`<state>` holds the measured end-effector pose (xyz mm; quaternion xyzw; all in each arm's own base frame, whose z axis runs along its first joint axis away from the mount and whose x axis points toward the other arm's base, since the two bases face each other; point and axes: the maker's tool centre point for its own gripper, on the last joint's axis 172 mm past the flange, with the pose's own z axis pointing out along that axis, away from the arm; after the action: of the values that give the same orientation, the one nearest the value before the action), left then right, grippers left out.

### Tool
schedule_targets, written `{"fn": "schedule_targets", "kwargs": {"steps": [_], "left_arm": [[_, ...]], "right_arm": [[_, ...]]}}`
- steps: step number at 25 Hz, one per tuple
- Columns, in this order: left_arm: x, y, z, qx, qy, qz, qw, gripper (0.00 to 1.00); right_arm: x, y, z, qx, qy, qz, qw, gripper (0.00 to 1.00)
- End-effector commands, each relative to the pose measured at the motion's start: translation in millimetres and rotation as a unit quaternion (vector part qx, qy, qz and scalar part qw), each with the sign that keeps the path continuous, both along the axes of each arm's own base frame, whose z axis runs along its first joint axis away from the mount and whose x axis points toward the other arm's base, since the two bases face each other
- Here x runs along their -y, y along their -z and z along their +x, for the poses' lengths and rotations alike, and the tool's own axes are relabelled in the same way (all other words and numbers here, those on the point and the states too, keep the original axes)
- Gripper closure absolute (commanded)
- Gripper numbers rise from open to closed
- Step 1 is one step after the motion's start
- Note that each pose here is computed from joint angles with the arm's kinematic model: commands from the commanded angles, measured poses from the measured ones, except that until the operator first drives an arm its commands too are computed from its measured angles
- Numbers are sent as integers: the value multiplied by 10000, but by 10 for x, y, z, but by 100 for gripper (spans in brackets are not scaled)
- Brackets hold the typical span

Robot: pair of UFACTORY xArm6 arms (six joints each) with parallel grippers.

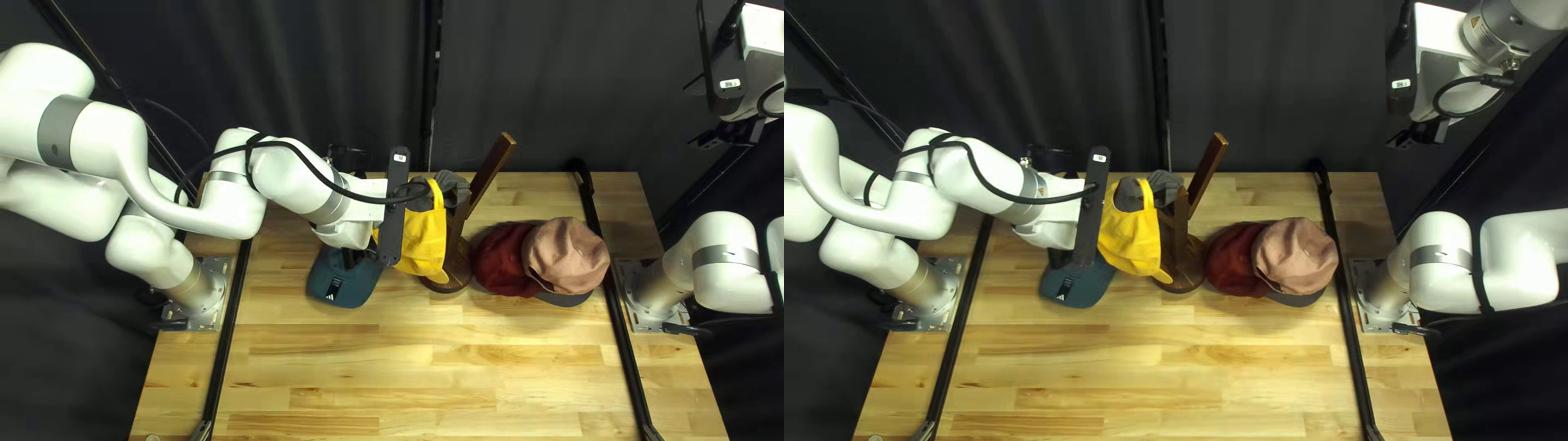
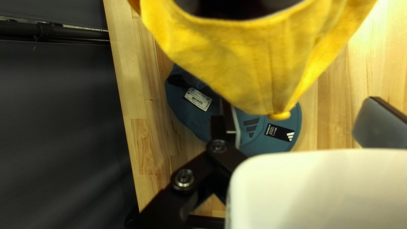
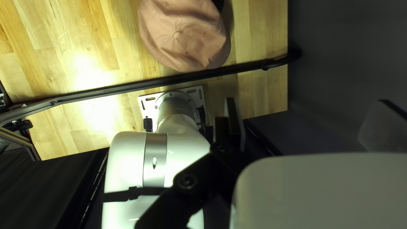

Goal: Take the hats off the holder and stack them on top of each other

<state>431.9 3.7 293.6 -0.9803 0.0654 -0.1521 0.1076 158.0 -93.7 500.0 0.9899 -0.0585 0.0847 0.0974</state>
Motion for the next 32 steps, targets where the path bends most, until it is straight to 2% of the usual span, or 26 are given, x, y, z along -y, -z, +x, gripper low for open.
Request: {"fn": "schedule_targets", "kwargs": {"steps": [1,10,14,23,26,32], "left_arm": [[2,6,-2,-48,4,-21,10000,100],[0,-37,-77,-159,-83,-100,9998,100],[-35,-170,-173,-229,-110,-86,9996,100],[-214,-899,-407,-363,-115,152,9992,100],[-269,-1148,-404,-392,-76,260,9989,100],[-311,-1417,-325,-434,-1,403,9982,100]], "right_arm": [[0,0,0,0,0,0,10000,0],[0,0,0,0,0,0,10000,0],[0,0,0,0,0,0,10000,0],[0,0,0,0,0,0,10000,0],[0,0,0,0,0,0,10000,0],[0,0,0,0,0,0,10000,0]]}}
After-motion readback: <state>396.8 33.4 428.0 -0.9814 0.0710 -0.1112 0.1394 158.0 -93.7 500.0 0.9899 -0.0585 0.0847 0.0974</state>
